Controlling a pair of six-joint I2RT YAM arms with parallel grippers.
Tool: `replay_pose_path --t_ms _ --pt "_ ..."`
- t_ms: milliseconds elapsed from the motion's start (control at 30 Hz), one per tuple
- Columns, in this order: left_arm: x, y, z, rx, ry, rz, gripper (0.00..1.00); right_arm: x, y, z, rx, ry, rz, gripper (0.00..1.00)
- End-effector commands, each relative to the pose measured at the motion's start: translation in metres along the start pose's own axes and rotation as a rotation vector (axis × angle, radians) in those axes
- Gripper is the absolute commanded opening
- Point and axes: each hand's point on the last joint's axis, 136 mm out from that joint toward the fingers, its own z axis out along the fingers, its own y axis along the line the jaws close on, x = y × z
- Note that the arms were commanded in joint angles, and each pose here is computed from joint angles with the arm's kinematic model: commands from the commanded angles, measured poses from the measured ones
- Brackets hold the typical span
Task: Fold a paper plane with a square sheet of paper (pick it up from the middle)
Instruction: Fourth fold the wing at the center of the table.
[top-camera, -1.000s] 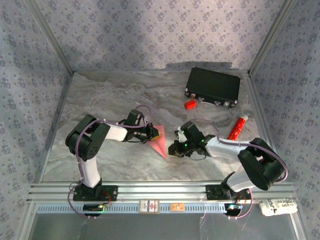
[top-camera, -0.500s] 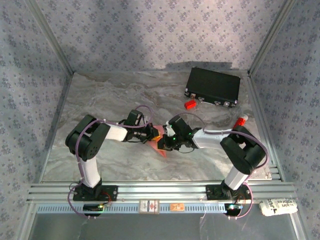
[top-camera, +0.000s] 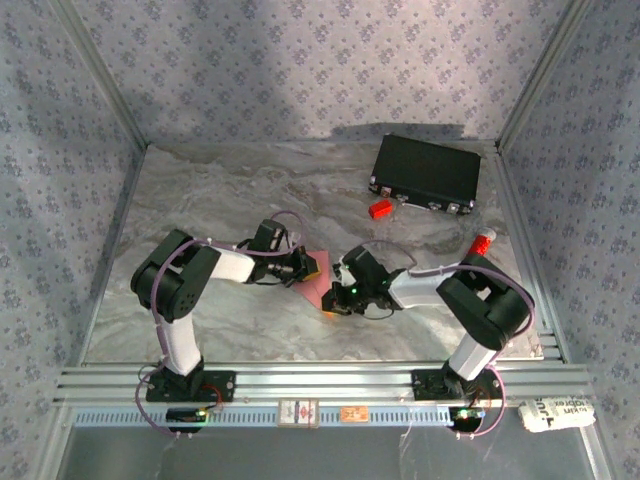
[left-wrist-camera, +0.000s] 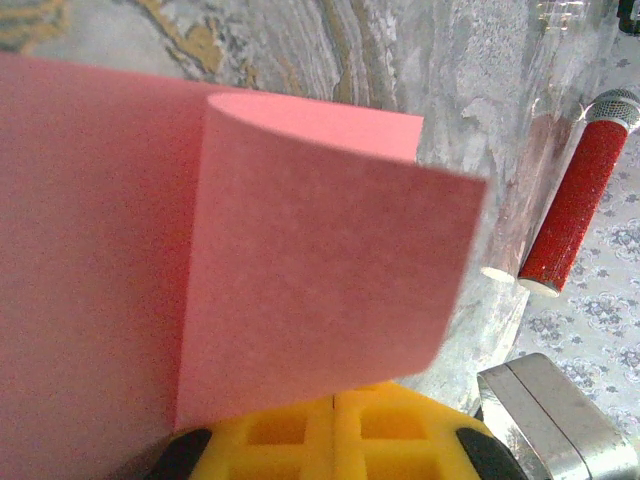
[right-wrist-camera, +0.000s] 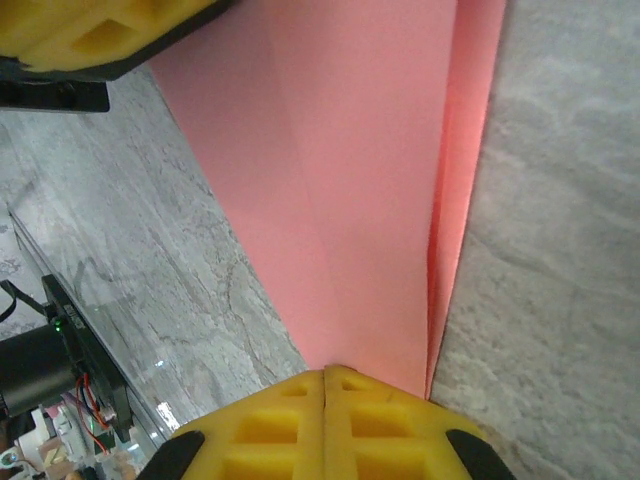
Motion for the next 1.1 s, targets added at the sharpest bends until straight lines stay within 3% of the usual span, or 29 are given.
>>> replay_pose_path --t_ms 0,667,1067 --pt "0.014 0.043 0.002 -0.127 0.021 -0.072 0.02 0.025 -0.025 0.001 0.075 0.043 0.067 0.06" --pt "0.013 0.048 0.002 -0.120 0.008 -0.093 0.01 0.063 -0.042 -0.018 0.097 0.081 0.077 0.06" --pt "0.015 0.046 0.001 -0.117 0.006 -0.085 0.01 -0.006 0.033 -0.048 -0.031 -0.071 -0.037 0.06"
